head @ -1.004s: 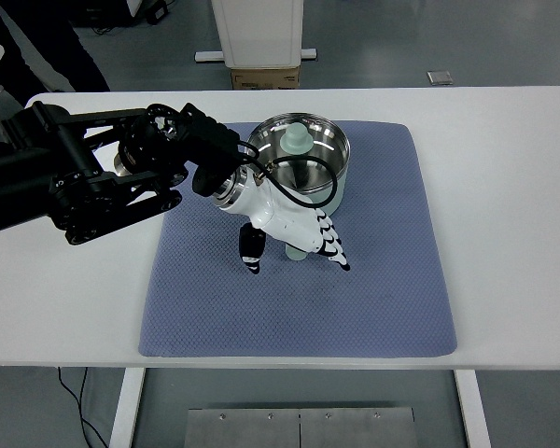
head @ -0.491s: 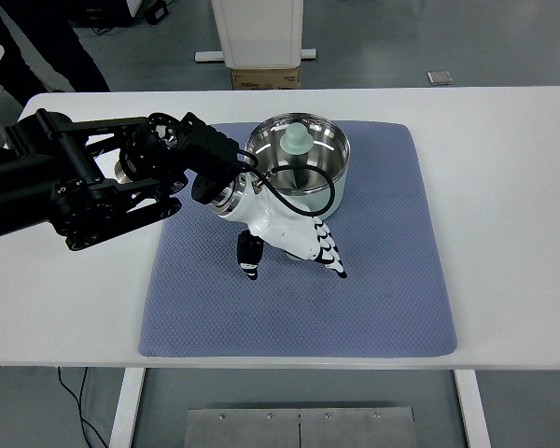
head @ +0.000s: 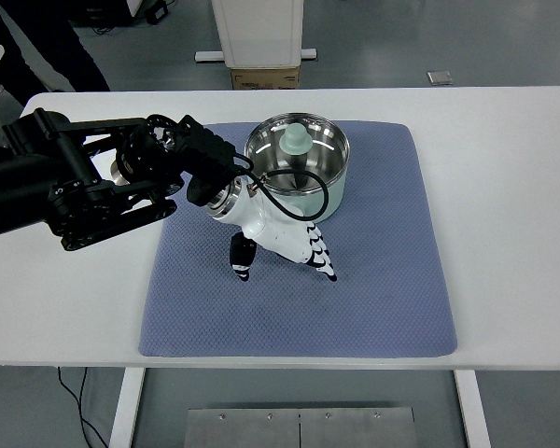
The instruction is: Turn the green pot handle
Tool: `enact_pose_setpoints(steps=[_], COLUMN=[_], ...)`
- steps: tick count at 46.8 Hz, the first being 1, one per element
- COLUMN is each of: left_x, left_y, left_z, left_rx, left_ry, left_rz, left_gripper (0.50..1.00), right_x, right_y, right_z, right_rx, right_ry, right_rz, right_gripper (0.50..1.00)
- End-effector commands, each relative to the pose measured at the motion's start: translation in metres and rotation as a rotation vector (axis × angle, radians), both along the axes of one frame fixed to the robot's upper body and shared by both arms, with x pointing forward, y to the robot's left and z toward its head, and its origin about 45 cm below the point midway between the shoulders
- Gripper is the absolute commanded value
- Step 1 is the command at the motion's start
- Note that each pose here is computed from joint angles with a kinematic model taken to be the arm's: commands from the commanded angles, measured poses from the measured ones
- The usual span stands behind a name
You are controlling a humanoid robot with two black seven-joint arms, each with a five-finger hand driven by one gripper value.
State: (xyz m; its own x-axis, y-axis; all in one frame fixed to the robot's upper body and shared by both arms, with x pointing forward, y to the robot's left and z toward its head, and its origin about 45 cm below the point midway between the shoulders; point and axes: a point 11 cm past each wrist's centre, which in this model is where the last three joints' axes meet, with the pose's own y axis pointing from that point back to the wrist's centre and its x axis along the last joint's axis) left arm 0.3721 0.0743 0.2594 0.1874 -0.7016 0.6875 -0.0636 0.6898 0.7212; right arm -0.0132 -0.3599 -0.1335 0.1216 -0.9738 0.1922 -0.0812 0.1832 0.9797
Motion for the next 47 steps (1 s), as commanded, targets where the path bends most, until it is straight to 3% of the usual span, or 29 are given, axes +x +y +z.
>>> enact_pose_setpoints(steps=[1,47], left_x=[0.000,0.005], left_y=[0.001,0.016], left_z=[0.000,0.013], left_rx=[0.002,0.084], left_ry=[-0.002,-0.071], left_rz=[0.001,-0.025], left_gripper=[1.000,1.000], right_x=[0.000,0.000], right_y=[0.000,0.000], right_z=[0.000,0.000], right_rx=[-0.001,-0.001], right_ry=[0.001,0.001], right_rz=[0.001,0.001], right_gripper=[1.000,1.000])
